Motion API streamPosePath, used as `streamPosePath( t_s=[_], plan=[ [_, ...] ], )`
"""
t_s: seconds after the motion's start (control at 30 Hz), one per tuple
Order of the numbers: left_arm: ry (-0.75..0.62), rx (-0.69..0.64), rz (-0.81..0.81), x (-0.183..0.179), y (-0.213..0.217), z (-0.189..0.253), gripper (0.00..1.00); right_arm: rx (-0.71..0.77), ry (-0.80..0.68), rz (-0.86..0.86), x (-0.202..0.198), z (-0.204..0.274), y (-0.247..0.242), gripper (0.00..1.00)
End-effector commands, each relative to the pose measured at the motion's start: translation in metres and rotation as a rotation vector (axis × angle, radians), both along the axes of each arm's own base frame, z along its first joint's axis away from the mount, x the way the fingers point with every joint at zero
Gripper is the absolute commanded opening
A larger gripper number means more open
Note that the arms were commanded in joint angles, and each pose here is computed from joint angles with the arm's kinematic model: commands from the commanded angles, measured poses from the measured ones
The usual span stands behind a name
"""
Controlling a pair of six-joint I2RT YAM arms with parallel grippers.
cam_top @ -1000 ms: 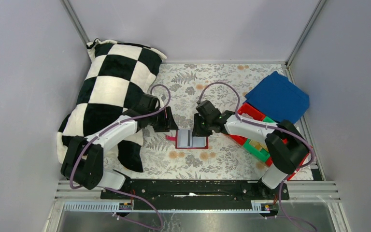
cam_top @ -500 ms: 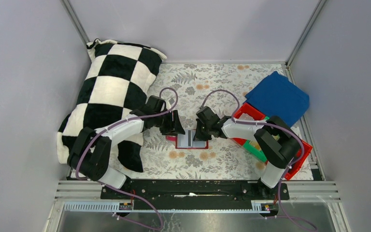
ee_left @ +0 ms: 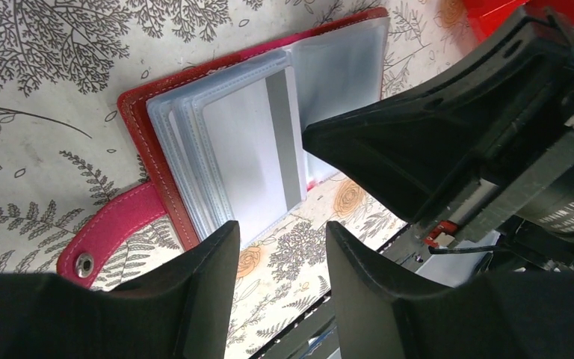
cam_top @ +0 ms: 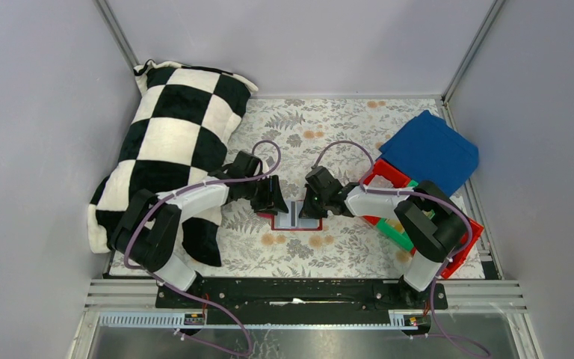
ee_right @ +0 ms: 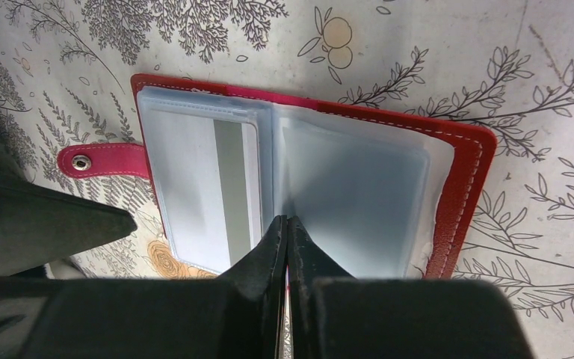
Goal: Take the credit cards out of the card holder
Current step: Remove the credit card from the card holder.
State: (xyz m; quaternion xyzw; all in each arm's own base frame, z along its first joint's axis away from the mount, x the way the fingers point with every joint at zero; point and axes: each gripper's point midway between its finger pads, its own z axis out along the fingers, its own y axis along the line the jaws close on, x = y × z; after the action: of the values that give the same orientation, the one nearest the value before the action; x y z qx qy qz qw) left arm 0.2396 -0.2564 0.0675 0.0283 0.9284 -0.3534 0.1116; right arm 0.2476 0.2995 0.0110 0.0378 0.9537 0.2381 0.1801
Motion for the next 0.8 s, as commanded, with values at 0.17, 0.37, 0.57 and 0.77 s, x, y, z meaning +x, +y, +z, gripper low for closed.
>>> streamPosePath(
  t_s=[0.17,0.37,0.57,0.77],
  plan=[
    [-0.032,0.019,0.015,0.018,-0.009,-0.001,0.50,-0.082,0.035,-0.022,-0.008,-0.018,-0.022,0.01],
    [-0.036,0.005,0.011,0.019,-0.013,-0.003,0.49,-0.087,0.038,-0.018,-0.009,-0.020,-0.023,0.01],
    [-0.017,-0.006,0.005,0.019,-0.017,-0.010,0.49,-0.087,0.043,-0.018,-0.010,-0.021,-0.024,0.01],
    [-0.004,-0.022,-0.003,0.018,-0.020,-0.013,0.49,-0.089,0.040,-0.016,-0.011,-0.020,-0.024,0.00]
  ],
)
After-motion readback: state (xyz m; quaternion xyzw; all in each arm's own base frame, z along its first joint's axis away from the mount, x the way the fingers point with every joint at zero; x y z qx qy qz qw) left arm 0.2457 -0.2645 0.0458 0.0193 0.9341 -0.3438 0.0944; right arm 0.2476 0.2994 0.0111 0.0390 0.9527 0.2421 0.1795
